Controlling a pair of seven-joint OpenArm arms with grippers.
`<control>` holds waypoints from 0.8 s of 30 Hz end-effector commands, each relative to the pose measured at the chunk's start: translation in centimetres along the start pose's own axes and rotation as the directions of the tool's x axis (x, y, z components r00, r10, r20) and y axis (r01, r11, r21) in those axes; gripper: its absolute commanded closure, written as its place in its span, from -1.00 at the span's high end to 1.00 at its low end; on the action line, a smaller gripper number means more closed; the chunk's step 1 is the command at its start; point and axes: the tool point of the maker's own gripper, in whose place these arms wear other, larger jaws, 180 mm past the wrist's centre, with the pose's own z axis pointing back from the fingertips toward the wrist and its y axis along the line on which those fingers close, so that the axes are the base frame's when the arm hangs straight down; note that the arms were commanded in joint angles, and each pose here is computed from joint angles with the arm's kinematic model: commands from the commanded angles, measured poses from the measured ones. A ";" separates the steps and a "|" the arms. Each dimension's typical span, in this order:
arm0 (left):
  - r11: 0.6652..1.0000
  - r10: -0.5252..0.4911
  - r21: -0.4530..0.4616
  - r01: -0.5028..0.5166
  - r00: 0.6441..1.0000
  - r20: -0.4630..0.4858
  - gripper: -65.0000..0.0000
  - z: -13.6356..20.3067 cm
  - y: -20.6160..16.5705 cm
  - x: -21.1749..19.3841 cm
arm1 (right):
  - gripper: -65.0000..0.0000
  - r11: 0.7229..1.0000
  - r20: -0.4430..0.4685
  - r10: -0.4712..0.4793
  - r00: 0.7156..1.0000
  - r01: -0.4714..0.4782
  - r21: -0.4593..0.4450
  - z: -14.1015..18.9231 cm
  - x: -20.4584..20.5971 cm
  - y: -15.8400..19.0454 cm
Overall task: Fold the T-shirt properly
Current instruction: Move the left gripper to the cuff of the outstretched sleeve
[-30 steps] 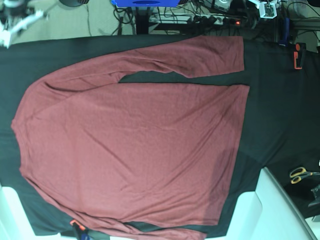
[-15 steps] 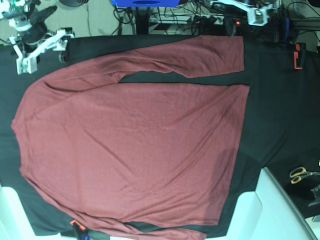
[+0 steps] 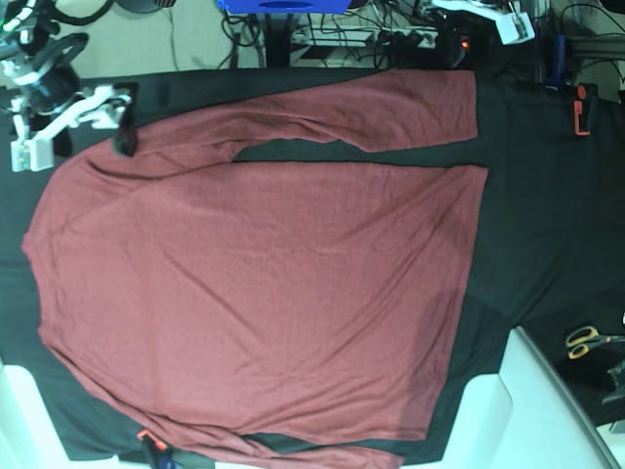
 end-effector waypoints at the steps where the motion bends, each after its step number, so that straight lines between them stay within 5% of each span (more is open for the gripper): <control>1: 0.999 0.030 0.017 -0.030 1.000 0.004 -0.13 0.7 0.5 -0.3 | 0.91 1.000 0.029 -0.004 1.000 0.003 0.018 0.3 0.6 0.4; 4: 0.987 0.142 0.080 -0.142 0.990 0.005 -0.14 1.1 2.1 -1.1 | 0.91 1.000 0.028 -0.001 1.000 0.000 0.017 0.3 0.6 0.4; 7: 0.978 0.203 0.040 -0.204 0.979 0.018 -0.14 0.8 2.1 -0.9 | 0.91 1.000 0.026 0.007 1.000 -0.008 0.016 0.3 0.6 0.2; 13: 0.997 0.065 -0.056 -0.061 0.996 0.056 -0.15 0.8 2.1 1.0 | 0.91 1.000 -0.012 0.027 1.000 -0.027 0.005 0.1 -0.3 -1.1; 17: 0.996 0.089 0.013 -0.093 0.984 0.156 -0.15 0.0 4.0 2.7 | 0.91 1.000 -0.014 0.026 1.000 -0.026 0.004 0.1 -0.3 -1.1; 24: 0.992 0.095 0.067 -0.103 0.989 0.116 -0.15 -1.8 6.5 5.5 | 0.91 1.000 -0.020 0.025 0.999 -0.025 0.004 0.2 -0.5 -1.1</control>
